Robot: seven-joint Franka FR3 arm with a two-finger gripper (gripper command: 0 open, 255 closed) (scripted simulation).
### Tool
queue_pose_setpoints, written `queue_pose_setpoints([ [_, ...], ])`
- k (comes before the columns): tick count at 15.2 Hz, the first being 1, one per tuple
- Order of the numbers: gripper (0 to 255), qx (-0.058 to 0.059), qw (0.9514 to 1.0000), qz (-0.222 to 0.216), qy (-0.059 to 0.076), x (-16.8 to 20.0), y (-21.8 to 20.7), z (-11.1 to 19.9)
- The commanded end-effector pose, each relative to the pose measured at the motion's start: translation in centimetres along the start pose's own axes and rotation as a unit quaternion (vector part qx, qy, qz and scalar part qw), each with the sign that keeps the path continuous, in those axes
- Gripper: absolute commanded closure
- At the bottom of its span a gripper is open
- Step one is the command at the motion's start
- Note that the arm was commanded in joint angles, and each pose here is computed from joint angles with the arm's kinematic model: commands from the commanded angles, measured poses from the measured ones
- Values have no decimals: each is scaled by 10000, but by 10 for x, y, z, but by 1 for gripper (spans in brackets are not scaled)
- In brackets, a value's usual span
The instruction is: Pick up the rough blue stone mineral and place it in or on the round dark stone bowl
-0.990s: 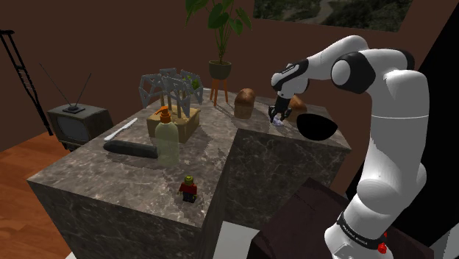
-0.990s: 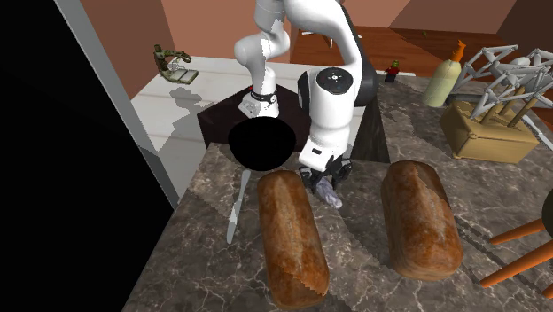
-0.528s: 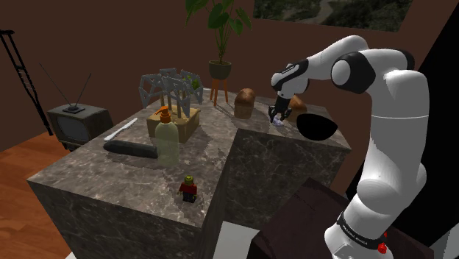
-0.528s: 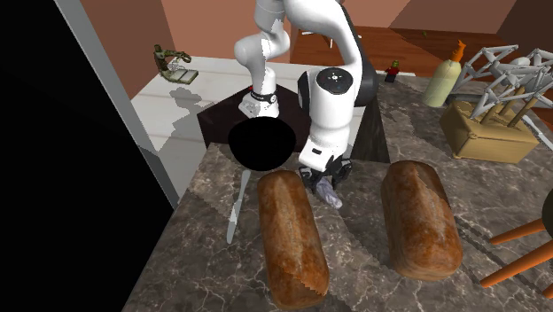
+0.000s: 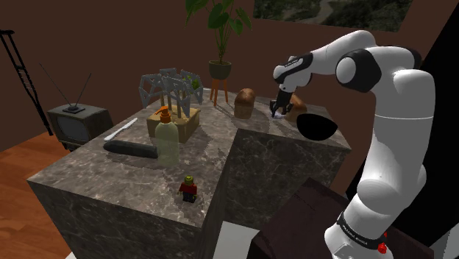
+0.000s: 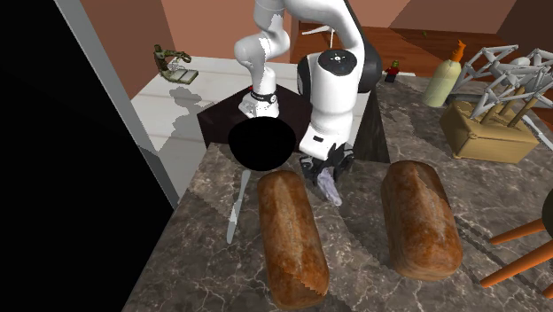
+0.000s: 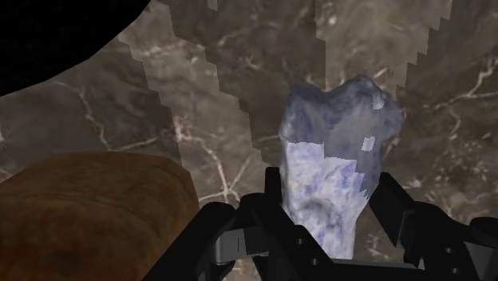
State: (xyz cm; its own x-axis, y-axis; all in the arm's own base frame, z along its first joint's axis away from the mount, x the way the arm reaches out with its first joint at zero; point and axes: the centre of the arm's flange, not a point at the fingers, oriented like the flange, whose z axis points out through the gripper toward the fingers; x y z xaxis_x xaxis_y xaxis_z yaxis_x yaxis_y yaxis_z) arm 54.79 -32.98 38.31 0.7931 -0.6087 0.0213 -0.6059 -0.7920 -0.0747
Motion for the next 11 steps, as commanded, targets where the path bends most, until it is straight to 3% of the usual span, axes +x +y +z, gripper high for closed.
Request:
queue_pose_setpoints([
  [1,255,0,10000,0,0,0,-2,-10],
  [11,255,0,10000,0,0,1,-6,-63],
])
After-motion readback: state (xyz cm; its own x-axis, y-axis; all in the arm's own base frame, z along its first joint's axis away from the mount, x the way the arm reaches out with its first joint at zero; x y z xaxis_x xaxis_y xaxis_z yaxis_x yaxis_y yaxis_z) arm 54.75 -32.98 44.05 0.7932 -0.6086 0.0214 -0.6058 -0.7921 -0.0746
